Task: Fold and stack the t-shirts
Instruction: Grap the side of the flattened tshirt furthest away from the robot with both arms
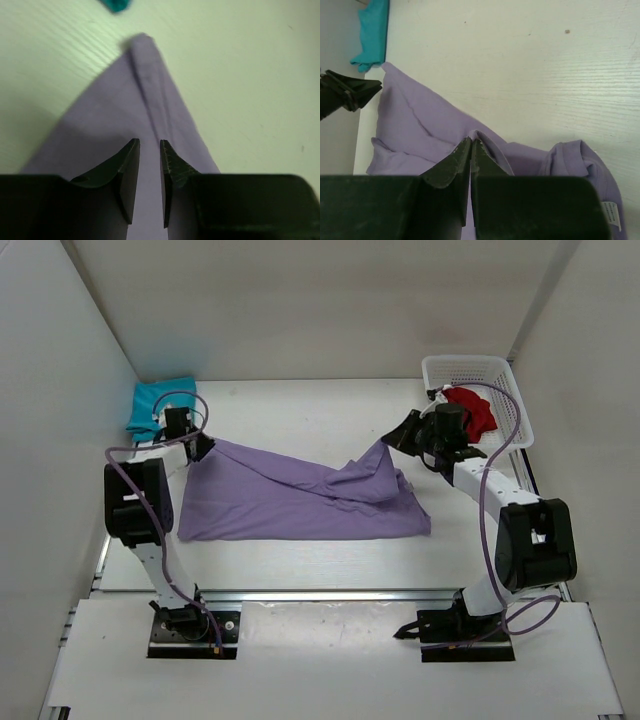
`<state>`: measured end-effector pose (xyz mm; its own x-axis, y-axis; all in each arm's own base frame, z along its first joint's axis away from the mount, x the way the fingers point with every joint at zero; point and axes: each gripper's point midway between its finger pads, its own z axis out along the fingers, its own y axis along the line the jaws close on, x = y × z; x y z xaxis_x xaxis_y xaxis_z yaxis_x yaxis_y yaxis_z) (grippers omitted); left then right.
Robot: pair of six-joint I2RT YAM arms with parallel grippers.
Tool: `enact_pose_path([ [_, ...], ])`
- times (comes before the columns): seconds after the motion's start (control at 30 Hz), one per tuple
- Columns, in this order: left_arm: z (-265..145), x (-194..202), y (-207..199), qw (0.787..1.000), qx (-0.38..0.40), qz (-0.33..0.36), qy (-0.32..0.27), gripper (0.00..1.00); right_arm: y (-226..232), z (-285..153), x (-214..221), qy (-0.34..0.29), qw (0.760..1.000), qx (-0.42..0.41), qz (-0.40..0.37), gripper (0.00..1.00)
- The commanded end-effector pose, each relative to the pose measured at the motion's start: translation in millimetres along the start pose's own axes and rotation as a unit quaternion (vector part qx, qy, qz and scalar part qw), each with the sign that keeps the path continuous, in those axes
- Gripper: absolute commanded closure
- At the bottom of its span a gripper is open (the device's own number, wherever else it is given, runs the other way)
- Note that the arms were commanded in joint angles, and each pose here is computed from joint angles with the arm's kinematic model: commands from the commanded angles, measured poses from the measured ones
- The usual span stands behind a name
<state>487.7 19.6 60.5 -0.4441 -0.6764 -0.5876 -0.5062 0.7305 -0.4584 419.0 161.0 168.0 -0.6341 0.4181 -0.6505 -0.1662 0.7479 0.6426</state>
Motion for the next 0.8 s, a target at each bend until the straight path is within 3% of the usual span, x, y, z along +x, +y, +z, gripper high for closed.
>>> enact_pose_path([
  [0.0, 6.7, -26.3, 22.3, 0.998, -0.030, -0.056, -0.011, 0.66, 22.5, -1.6, -29.4, -0.034, 0.999, -0.037, -0.020, 1.00],
  [0.13, 26.7, -29.7, 43.5, 0.994, -0.045, -0.095, 0.005, 0.65, 18.6, -0.9, -26.9, -0.031, 0.999, -0.036, -0.022, 1.00],
  [0.27, 32.3, -31.0, 43.9, 0.992, -0.022, -0.125, -0.011, 0.58, 19.1, 0.1, -24.5, -0.029, 0.998, -0.041, -0.024, 1.00],
  [0.77, 59.3, -53.9, 6.6, 0.986, 0.047, -0.159, -0.030, 0.56, 17.9, 5.9, -11.6, -0.011, 0.998, -0.047, -0.026, 1.00],
])
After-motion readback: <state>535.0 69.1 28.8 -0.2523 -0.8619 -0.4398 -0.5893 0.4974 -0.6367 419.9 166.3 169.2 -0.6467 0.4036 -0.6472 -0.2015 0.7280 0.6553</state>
